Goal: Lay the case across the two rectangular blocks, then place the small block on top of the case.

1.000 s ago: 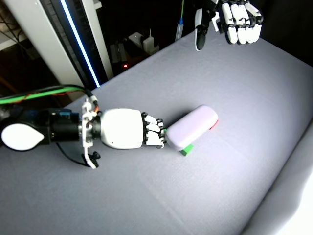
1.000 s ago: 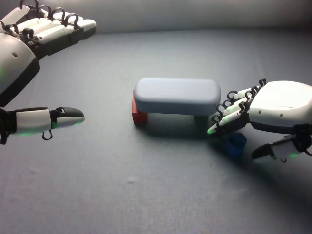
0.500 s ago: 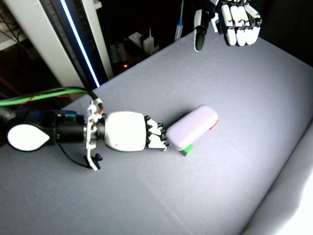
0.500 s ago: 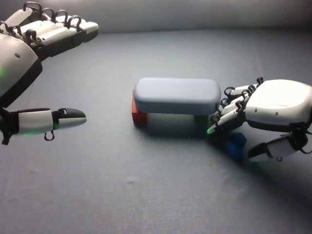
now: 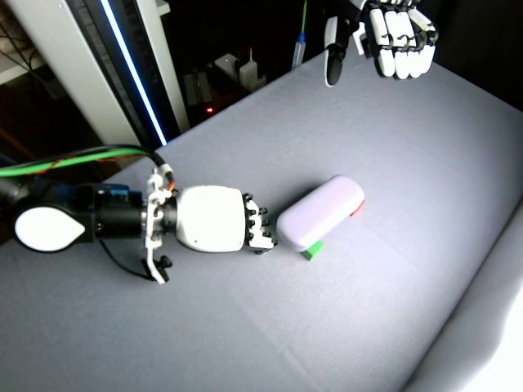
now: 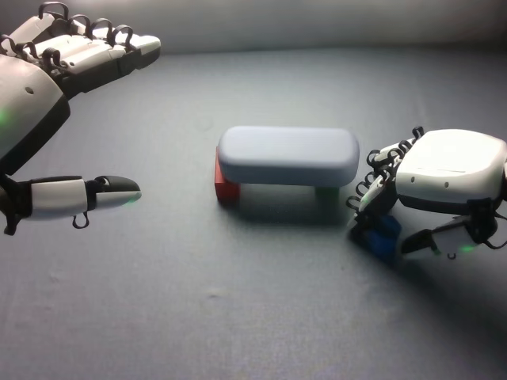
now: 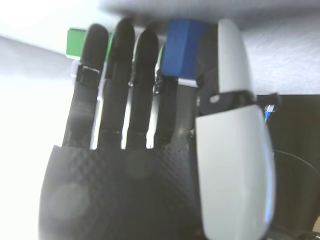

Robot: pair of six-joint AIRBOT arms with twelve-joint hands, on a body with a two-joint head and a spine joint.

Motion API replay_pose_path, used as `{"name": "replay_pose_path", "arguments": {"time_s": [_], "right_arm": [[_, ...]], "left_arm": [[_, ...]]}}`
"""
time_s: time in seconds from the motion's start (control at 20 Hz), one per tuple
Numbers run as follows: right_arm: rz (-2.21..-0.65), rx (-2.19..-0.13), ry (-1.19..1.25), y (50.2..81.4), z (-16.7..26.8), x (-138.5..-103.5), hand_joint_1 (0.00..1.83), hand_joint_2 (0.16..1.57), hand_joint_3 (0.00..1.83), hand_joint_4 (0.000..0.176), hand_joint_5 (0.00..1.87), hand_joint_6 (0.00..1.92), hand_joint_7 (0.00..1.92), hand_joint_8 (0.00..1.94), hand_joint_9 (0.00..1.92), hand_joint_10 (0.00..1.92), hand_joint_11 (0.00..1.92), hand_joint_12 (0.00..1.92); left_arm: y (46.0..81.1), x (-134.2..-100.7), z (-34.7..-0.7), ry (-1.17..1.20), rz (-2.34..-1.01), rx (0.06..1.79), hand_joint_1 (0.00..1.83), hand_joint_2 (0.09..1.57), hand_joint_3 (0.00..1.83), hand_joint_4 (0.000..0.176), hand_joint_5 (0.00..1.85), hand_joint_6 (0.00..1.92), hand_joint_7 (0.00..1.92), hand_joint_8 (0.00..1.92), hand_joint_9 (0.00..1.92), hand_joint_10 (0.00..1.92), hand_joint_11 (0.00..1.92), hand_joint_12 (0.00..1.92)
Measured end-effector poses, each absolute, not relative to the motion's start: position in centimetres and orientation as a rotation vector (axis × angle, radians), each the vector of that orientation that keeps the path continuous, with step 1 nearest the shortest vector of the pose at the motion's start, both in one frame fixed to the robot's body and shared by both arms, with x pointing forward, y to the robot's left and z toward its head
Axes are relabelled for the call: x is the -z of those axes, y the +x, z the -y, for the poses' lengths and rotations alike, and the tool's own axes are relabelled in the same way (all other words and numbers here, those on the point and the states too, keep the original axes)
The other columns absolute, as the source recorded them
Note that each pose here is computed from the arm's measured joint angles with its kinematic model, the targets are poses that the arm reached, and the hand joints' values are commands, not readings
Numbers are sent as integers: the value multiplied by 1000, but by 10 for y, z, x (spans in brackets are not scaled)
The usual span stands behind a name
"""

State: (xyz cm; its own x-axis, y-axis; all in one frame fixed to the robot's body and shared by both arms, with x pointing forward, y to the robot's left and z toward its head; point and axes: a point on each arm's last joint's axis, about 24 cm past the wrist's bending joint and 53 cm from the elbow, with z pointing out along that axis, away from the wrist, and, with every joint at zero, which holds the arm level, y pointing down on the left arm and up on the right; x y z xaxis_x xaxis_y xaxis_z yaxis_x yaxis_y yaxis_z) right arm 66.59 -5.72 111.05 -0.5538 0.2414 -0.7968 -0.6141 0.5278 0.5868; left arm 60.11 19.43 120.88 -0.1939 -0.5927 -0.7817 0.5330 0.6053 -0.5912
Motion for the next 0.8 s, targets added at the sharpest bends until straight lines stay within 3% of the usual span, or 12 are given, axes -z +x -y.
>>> {"name": "replay_pose_path", "arguments": {"time_s": [0.15, 0.2, 0.25, 0.3, 0.4, 0.5, 0.55, 0.65, 0.8], "right_arm": [[-1837, -1160, -310, 666, 57, -1111, 1249, 1011, 0, 0, 919, 8, 984, 26, 1007, 90, 560, 1073], [-1836, -1160, -314, 665, 56, -1112, 1193, 1065, 4, 0, 1016, 686, 1009, 15, 1020, 92, 576, 1061], [-1836, -1161, -314, 665, 56, -1112, 1225, 1095, 0, 0, 972, 879, 1051, 757, 1069, 119, 632, 1102], [-1836, -1163, -314, 665, 56, -1112, 1223, 1113, 6, 0, 937, 949, 1009, 1004, 1089, 147, 618, 1165], [-1830, -1167, -317, 665, 54, -1113, 1229, 1102, 7, 0, 960, 945, 1035, 983, 1034, 458, 653, 1220], [-1829, -1169, -318, 665, 54, -1114, 1249, 1075, 0, 0, 1003, 894, 1134, 810, 1063, 537, 721, 1150], [-1832, -1164, -324, 664, 54, -1113, 1270, 1082, 2, 0, 977, 925, 1122, 829, 996, 864, 788, 1174], [-1839, -1155, -325, 665, 55, -1111, 1257, 1087, 1, 0, 990, 870, 1098, 925, 1019, 813, 802, 1207], [-1840, -1154, -325, 665, 55, -1110, 1262, 1070, 0, 0, 1031, 788, 1142, 876, 1065, 744, 807, 1236]], "left_arm": [[601, -1209, -194, -55, -1446, 1014, 1050, 898, 1, 0, 376, 2, 390, 2, 350, 4, 0, 921], [601, -1209, -194, -55, -1446, 1015, 1056, 896, 0, 0, 375, 1, 387, 1, 345, 2, 0, 920], [601, -1209, -194, -56, -1447, 1015, 1052, 895, 0, 0, 377, 2, 392, 3, 346, 2, 0, 921], [602, -1208, -194, -52, -1447, 1015, 1039, 899, 0, 0, 371, 1, 394, 2, 351, 4, 0, 976], [603, -1207, -194, -59, -1449, 1015, 1072, 898, 0, 0, 375, 2, 394, 1, 357, 5, 0, 1026], [603, -1207, -194, -57, -1448, 1016, 1075, 892, 0, 0, 372, 2, 393, 2, 388, 13, 0, 1131], [603, -1207, -194, -58, -1449, 1015, 1067, 891, 0, 0, 376, 1, 394, 1, 413, 18, 0, 1236], [603, -1207, -194, -56, -1449, 1014, 1050, 891, 0, 0, 383, 3, 399, 2, 420, 19, 0, 1249], [603, -1207, -194, -57, -1450, 1014, 1062, 891, 0, 0, 379, 1, 400, 2, 415, 12, 0, 1226]]}}
